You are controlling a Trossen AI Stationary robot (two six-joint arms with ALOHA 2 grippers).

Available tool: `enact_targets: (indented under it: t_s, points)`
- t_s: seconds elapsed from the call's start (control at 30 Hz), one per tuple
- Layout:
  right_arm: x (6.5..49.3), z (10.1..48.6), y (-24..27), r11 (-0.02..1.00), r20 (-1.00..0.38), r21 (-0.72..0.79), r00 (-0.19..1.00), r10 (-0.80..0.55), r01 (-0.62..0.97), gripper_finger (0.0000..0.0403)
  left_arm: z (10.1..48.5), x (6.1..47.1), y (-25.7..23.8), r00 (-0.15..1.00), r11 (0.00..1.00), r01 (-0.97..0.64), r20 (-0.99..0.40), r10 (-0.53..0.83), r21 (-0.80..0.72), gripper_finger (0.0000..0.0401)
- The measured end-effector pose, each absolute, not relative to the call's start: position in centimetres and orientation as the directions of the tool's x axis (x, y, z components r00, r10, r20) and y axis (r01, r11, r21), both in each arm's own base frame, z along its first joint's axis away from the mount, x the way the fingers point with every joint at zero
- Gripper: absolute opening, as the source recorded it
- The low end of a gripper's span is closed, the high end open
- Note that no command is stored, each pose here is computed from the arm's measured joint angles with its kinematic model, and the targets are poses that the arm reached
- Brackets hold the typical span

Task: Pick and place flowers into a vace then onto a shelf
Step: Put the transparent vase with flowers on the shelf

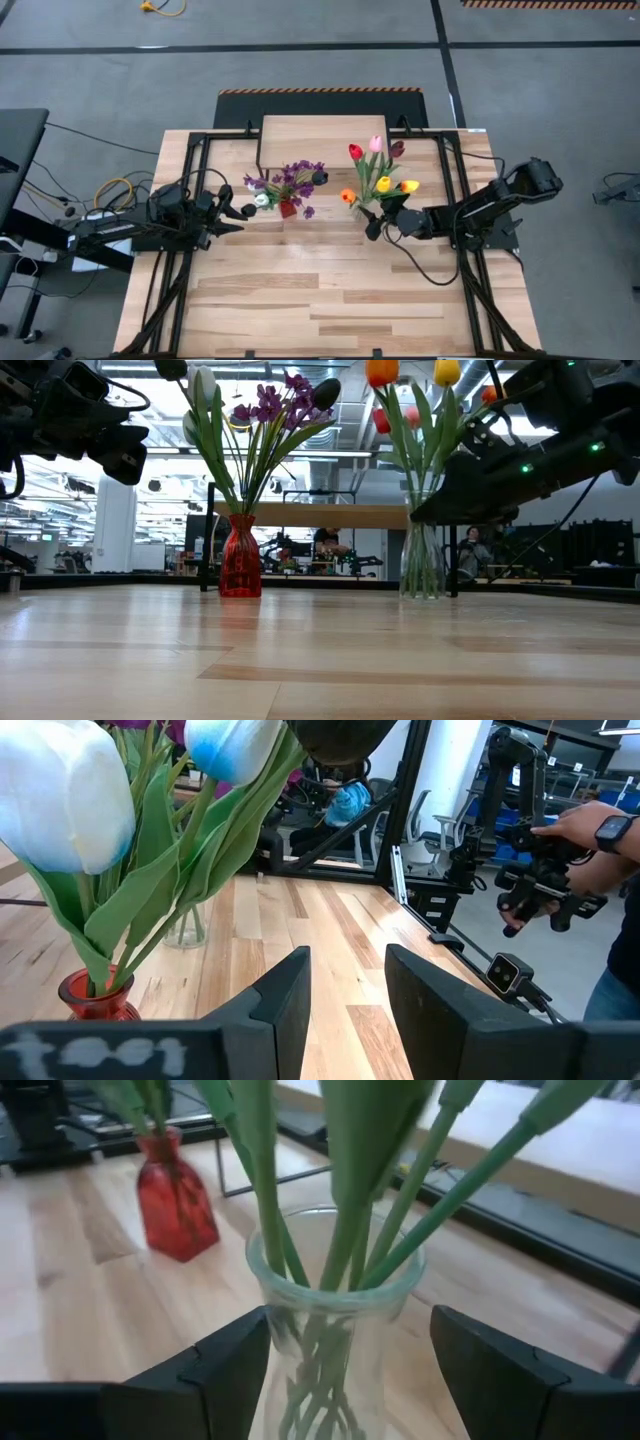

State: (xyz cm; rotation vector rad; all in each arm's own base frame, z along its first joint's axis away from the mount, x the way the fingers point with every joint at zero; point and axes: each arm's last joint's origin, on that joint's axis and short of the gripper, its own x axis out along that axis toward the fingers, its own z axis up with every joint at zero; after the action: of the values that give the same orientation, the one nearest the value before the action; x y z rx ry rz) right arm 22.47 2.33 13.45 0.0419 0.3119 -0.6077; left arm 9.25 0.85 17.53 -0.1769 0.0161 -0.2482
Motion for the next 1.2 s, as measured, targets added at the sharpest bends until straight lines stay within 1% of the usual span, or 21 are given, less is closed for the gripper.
enact_targets:
  t_s: [0.13,0.23,0.33,0.53,0.6,0.7,0.83,0.9,0.97,1.13,1.2]
  points:
    - [22.4,13.5,2.2,0.800,-0.285,-0.059,0.758,-0.587,0.597,0.0261,17.5,9.2,0.9,0.969,0.954,0.242,0.006,-0.245,-0.176,0.0119]
    - [22.4,13.6,2.2,0.798,-0.281,-0.057,0.757,-0.590,0.600,0.0250,17.5,9.2,0.9,0.969,0.954,0.243,0.006,-0.245,-0.176,0.0119]
    - [22.5,13.6,2.3,0.798,-0.279,-0.054,0.759,-0.589,0.600,0.0229,17.5,9.2,0.9,0.969,0.954,0.243,0.006,-0.245,-0.176,0.0119]
    - [22.5,13.8,2.4,0.805,-0.268,-0.036,0.770,-0.578,0.592,0.0170,17.5,9.2,0.9,0.969,0.954,0.242,0.006,-0.245,-0.176,0.0119]
    - [22.7,13.9,2.4,0.805,-0.261,-0.028,0.773,-0.578,0.592,0.0160,17.5,9.2,0.9,0.969,0.954,0.243,0.006,-0.245,-0.176,0.0119]
    - [23.1,14.4,2.5,0.806,-0.248,-0.013,0.778,-0.576,0.592,0.0163,17.5,9.2,0.9,0.969,0.954,0.243,0.006,-0.245,-0.176,0.0119]
    - [23.6,15.0,2.6,0.806,-0.231,0.006,0.785,-0.575,0.592,0.0197,17.5,9.2,0.9,0.969,0.954,0.242,0.006,-0.245,-0.176,0.0119]
    - [23.9,15.5,2.7,0.806,-0.219,0.017,0.789,-0.574,0.592,0.0206,17.5,9.2,0.9,0.969,0.954,0.243,0.006,-0.245,-0.176,0.0119]
    - [24.2,15.9,3.0,0.807,-0.208,0.023,0.793,-0.573,0.590,0.0204,17.5,9.2,0.9,0.969,0.954,0.242,0.006,-0.245,-0.176,0.0119]
    - [24.9,17.1,3.9,0.832,-0.178,-0.013,0.817,-0.548,0.555,0.0170,17.5,9.2,0.9,0.969,0.954,0.242,0.006,-0.245,-0.176,0.0119]
    - [25.2,17.5,4.2,0.840,-0.166,-0.026,0.826,-0.539,0.543,0.0169,17.5,9.2,0.9,0.969,0.954,0.242,0.006,-0.245,-0.176,0.0119]
